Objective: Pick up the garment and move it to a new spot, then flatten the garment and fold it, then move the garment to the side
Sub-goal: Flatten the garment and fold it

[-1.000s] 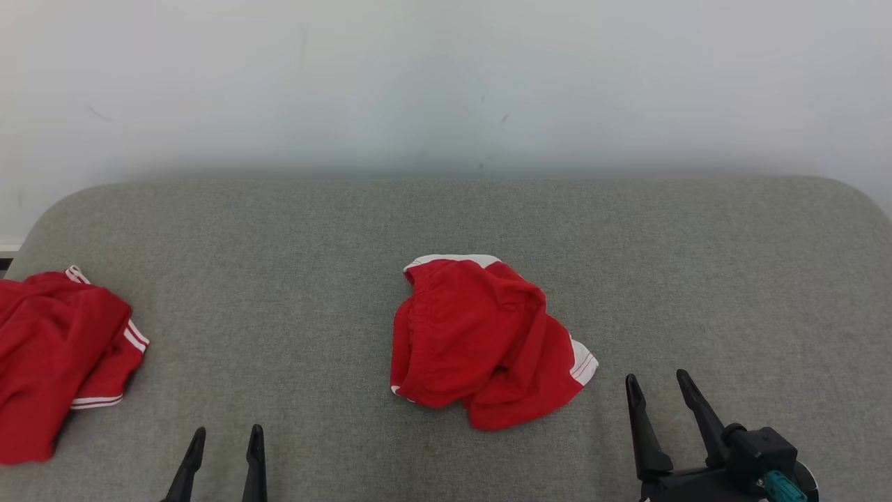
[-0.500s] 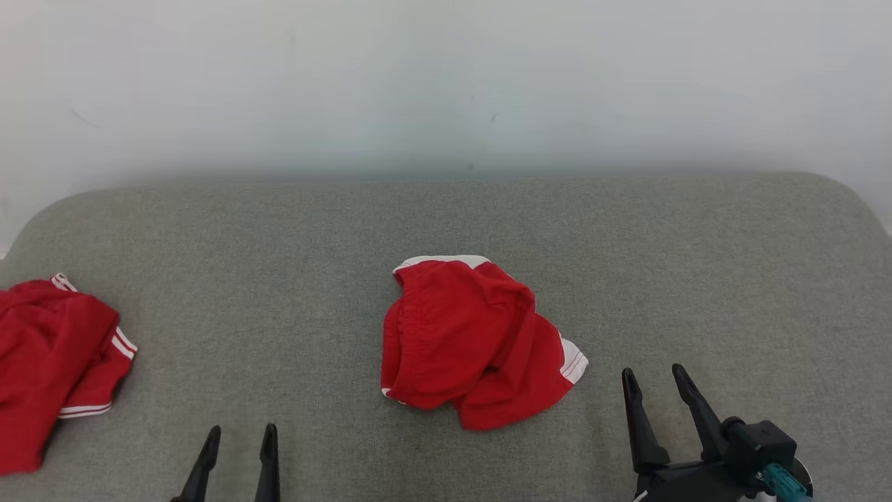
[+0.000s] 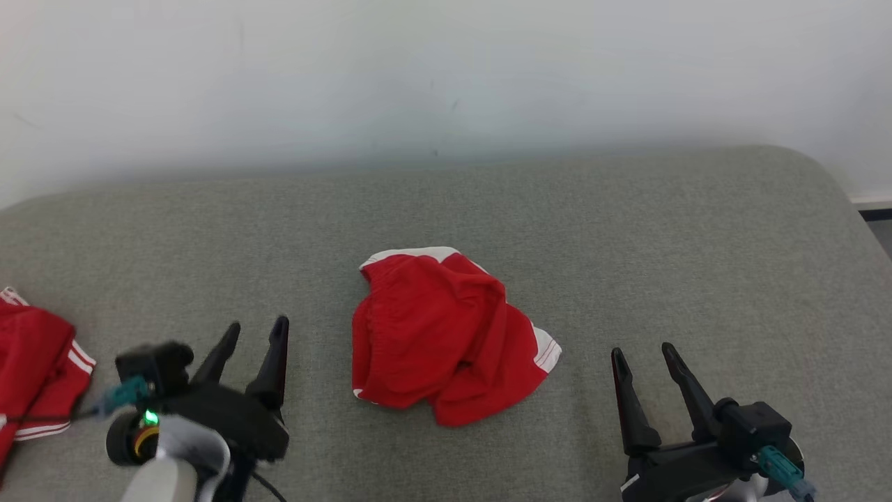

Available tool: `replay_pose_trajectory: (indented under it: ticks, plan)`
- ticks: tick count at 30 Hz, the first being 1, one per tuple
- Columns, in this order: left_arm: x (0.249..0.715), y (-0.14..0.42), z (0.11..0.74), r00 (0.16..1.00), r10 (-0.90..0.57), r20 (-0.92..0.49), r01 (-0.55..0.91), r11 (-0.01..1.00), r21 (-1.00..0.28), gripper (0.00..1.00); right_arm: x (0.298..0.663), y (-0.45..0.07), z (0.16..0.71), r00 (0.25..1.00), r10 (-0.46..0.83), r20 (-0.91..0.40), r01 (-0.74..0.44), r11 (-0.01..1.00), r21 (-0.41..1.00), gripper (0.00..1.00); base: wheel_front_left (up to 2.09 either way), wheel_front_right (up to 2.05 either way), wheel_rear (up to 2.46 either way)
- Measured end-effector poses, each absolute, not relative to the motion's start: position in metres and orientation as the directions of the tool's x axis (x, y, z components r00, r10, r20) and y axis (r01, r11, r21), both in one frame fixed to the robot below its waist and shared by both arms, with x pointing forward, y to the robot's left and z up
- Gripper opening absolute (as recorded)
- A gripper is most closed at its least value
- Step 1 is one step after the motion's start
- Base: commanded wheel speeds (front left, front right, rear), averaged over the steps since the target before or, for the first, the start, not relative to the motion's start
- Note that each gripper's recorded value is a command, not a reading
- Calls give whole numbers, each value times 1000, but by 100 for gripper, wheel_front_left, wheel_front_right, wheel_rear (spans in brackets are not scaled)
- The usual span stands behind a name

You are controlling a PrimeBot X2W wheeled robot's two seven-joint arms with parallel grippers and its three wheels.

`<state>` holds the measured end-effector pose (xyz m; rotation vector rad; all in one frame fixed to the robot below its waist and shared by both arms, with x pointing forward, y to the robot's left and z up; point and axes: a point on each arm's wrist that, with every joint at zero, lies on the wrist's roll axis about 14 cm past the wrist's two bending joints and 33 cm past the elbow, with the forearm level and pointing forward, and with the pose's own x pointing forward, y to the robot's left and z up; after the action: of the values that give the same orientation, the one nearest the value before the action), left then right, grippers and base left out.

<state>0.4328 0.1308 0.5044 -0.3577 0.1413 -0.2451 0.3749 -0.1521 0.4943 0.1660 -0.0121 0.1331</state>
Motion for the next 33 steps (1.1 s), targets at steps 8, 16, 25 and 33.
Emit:
replay_pose_trajectory:
  ticks: [8,16,25,33]
  plan:
    - [490,101,506,901,-351,-255,247,899,-362,100,374,-164,498,995,96,28,-99,982,160,100,0,0,0]
    - [530,67,471,821,-369,-436,210,905,-370,100,369,-188,485,1000,22,-9,-20,985,174,100,0,0,0]
    - [541,34,415,707,-394,-587,236,914,-330,100,361,-214,463,995,-63,-75,75,983,166,100,0,0,0]
    - [544,8,422,700,-467,-541,312,881,-357,0,366,-211,464,996,-53,-67,63,984,164,100,0,0,0]
